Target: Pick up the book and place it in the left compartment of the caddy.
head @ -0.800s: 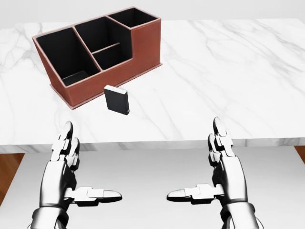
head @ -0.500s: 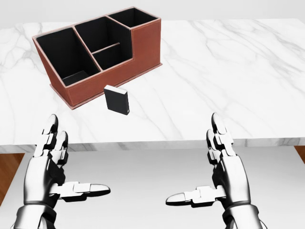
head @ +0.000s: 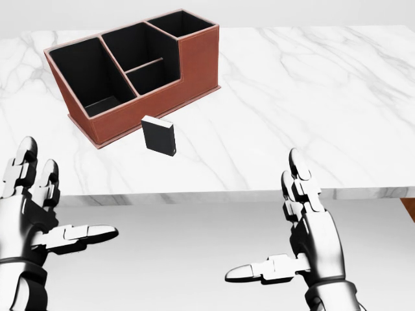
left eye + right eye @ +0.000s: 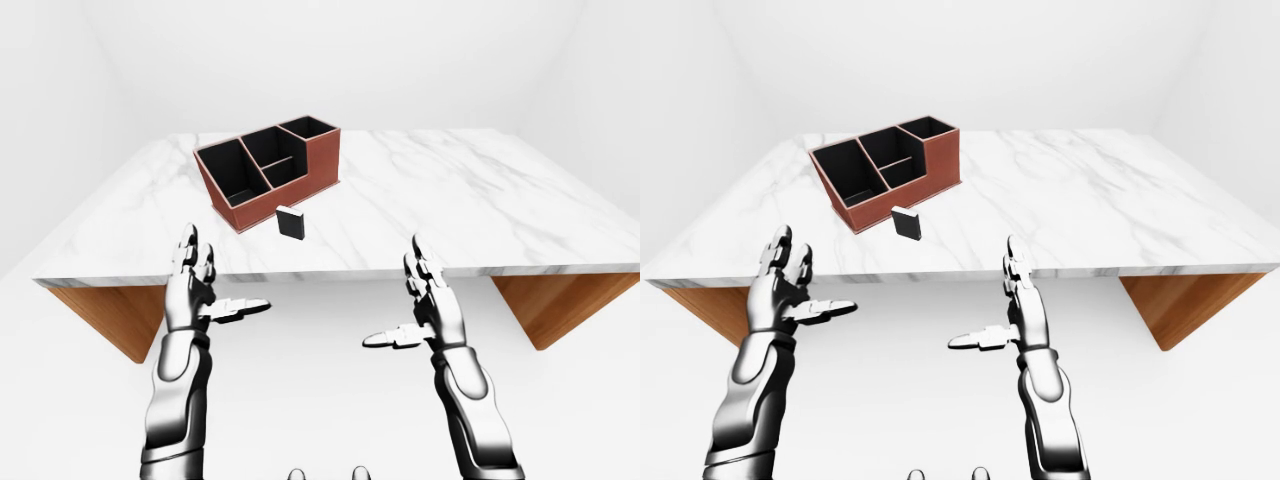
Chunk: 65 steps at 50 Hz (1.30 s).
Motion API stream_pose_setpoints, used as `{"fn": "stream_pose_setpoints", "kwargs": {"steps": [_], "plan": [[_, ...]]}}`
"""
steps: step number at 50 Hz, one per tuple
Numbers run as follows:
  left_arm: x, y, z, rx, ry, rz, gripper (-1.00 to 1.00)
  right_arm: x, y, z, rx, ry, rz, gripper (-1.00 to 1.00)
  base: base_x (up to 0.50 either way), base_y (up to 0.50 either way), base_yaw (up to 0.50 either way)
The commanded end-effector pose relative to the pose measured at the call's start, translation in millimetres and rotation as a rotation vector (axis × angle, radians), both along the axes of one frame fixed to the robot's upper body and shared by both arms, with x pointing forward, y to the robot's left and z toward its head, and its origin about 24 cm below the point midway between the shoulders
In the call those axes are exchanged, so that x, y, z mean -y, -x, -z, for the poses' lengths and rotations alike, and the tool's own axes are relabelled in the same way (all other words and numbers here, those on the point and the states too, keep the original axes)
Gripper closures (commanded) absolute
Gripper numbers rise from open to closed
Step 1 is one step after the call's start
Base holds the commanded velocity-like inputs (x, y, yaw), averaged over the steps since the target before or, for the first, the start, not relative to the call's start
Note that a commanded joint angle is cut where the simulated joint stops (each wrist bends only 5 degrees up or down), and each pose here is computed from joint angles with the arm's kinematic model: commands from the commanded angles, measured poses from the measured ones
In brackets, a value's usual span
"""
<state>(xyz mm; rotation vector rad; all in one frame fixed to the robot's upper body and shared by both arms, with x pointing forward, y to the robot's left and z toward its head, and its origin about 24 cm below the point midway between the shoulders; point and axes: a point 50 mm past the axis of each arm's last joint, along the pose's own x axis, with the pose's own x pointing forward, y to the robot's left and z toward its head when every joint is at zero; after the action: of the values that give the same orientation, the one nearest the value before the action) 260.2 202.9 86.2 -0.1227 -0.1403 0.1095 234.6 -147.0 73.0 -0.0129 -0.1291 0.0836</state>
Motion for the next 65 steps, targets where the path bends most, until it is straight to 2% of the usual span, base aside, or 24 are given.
{"fn": "stream_pose_setpoints", "kwargs": {"steps": [1, 5, 10, 21, 35, 49, 65], "plan": [[-17.8, -5.3, -10.7, 0.037, 0.022, -0.053, -1.0, -2.9, 6.6, -10.5, 0.022, 0.011, 0.001, -1.0, 0.0, 0.0, 0.0], [-23.2, -6.4, -12.8, 0.044, 0.033, -0.066, -1.0, -4.2, 11.3, -16.8, 0.031, 0.017, 0.003, -1.0, 0.0, 0.0, 0.0], [-23.7, -4.4, -16.2, 0.059, 0.032, -0.074, -1.0, -7.3, 20.9, -33.3, 0.099, 0.024, 0.0, -1.0, 0.0, 0.0, 0.0], [-33.1, -6.8, -19.9, 0.067, 0.034, -0.099, -1.0, -15.1, 53.3, -80.4, 0.307, 0.077, -0.007, -1.0, 0.0, 0.0, 0.0], [-44.6, -2.4, -32.8, 0.12, 0.04, -0.141, -1.0, -13.8, 79.2, -109.3, 0.439, 0.088, 0.015, -1.0, 0.0, 0.0, 0.0], [-50.0, 0.9, -38.3, 0.144, 0.047, -0.162, -1.0, -16.0, 86.2, -114.8, 0.469, 0.138, 0.027, -1.0, 0.0, 0.02, 0.0], [-49.0, 1.4, -39.2, 0.148, 0.045, -0.16, -1.0, -14.5, 87.0, -115.5, 0.469, 0.126, 0.024, -1.0, 0.0, 0.5, 0.0]]}}
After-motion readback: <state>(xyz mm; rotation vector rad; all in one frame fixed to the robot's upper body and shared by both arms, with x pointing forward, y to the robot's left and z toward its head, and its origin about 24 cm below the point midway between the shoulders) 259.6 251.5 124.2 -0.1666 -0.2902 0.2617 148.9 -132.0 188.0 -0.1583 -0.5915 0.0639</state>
